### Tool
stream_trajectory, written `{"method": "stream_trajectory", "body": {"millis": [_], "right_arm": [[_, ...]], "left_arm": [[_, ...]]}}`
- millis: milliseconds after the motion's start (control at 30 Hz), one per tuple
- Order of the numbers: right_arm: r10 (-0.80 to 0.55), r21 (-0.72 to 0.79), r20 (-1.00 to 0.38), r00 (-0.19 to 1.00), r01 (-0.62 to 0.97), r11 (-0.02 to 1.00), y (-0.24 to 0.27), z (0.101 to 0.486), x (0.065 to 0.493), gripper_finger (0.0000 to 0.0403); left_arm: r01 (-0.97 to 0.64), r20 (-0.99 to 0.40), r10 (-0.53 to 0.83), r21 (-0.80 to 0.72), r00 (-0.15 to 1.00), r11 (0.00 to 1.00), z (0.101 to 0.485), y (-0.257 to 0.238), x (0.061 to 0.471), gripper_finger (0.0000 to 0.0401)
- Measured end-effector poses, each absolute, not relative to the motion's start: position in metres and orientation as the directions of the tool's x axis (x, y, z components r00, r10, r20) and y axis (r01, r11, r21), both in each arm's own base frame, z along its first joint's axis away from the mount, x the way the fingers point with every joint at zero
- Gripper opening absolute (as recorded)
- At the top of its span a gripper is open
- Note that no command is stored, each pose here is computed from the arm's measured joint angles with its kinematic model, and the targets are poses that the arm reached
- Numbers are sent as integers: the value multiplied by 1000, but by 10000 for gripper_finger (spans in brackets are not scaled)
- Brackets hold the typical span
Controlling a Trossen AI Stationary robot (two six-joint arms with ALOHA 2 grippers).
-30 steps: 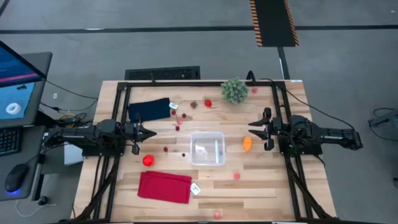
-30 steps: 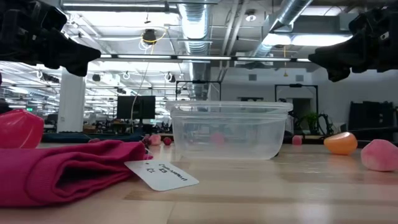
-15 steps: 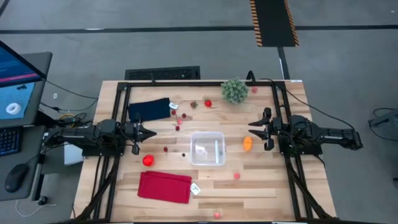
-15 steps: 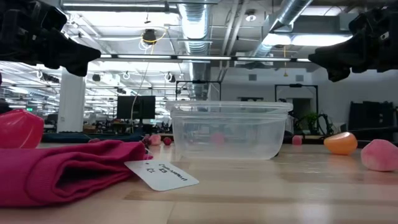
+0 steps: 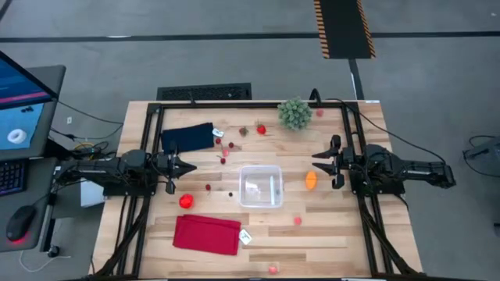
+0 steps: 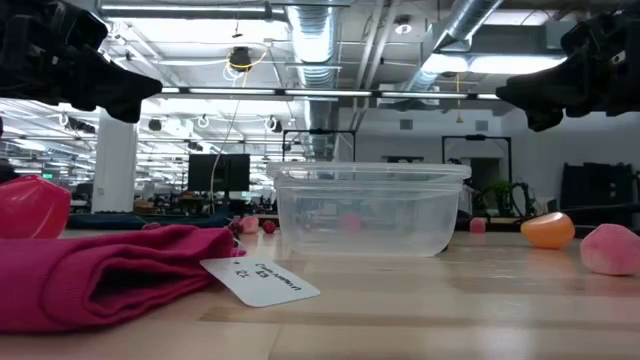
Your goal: Pick and placing Produce into tupperware
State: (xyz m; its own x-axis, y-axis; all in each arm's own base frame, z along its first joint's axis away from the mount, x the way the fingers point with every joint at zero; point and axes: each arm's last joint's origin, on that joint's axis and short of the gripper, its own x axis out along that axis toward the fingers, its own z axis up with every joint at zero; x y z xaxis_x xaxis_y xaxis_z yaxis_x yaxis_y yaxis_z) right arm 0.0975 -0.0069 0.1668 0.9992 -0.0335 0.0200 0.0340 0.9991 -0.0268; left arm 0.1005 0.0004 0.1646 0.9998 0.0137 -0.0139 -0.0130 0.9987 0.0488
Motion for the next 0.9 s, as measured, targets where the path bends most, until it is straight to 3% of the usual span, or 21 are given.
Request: {"method": "stream_trajectory", "body": {"millis": [467, 500, 600, 700, 900], "right_arm": [[-34, -27, 20, 999, 34, 999, -7, 167, 98, 157], [-35, -45, 20, 999, 35, 998, -7, 167, 97, 157], [-79, -289, 20, 997, 81, 954, -9, 167, 97, 157], [-99, -449, 16, 995, 95, 888, -10, 166, 97, 157], [-101, -493, 11, 995, 93, 865, -10, 166, 97, 157]], "left_arm": [[-13, -13, 14, 49, 1000, 999, 165, 0, 101, 0], [-13, -14, 14, 56, 1000, 998, 165, 0, 101, 0], [-12, -14, 14, 148, 1000, 989, 165, 0, 101, 0], [-10, -13, 12, 137, 1000, 991, 165, 0, 101, 0], [-12, 6, 12, 30, 1000, 999, 167, 0, 101, 0]]}}
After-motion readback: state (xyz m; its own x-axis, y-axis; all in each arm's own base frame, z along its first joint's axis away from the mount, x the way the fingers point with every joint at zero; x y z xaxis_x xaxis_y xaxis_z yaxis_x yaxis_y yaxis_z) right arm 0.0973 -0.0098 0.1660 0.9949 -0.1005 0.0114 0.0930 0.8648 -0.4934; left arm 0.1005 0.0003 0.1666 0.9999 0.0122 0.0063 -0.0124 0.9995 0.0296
